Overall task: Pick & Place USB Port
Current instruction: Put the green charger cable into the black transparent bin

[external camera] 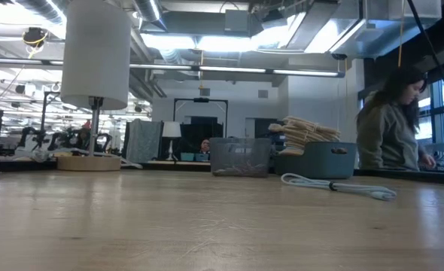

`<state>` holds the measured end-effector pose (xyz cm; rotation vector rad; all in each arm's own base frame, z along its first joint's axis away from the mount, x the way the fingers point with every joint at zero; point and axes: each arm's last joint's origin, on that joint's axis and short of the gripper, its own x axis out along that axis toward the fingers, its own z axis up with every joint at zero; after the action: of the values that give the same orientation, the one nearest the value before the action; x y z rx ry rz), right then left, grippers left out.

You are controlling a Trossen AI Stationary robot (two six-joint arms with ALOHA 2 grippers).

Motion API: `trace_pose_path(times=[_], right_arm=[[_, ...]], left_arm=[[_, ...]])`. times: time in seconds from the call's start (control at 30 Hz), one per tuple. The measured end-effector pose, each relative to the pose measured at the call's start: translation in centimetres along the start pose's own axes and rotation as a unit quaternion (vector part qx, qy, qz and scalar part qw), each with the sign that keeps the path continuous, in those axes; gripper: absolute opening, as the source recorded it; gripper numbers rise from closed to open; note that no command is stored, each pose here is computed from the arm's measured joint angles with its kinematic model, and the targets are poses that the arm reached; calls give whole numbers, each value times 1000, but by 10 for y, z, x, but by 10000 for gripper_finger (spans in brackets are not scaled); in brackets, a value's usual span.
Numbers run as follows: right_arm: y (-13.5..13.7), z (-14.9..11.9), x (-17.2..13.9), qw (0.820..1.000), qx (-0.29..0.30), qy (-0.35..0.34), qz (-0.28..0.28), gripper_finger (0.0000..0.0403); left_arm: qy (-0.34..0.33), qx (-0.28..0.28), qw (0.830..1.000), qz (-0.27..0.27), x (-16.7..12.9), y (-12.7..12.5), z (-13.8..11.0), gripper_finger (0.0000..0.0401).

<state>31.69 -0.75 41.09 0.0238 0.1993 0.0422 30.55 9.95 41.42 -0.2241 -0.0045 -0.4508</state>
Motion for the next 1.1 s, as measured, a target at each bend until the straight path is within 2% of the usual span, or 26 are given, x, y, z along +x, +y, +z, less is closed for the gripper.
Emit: trace_pose_path(times=[0.17,0.3,0.4,0.53,0.6,0.67,0.73,0.83,0.97,1.1], right_arm=[[-3,-5,-4,999,8,37,-17,200],[-4,-17,-30,987,45,132,-81,270],[-3,-31,-57,960,93,226,-134,283],[4,-48,-96,905,149,333,-221,273],[8,-54,-110,877,168,367,-261,262],[11,-57,-119,864,176,378,-283,252],[13,-56,-122,865,172,371,-291,243],[14,-53,-119,876,161,349,-293,232],[14,-47,-112,897,144,315,-276,222],[15,-42,-107,909,137,290,-265,218]], left_arm=[[1,-2,1000,3,0,1,-1,21],[10,-9,1000,11,-2,4,-3,21],[15,-18,999,27,-8,10,-3,21],[18,-27,998,53,-16,18,-4,21],[16,-28,998,60,-19,21,-3,21],[14,-28,997,72,-22,23,-2,21],[15,-35,994,102,-26,28,-3,21],[28,-50,982,178,-34,37,-9,21],[54,-84,952,290,-41,56,-23,21],[72,-137,927,342,-37,80,-43,21]])
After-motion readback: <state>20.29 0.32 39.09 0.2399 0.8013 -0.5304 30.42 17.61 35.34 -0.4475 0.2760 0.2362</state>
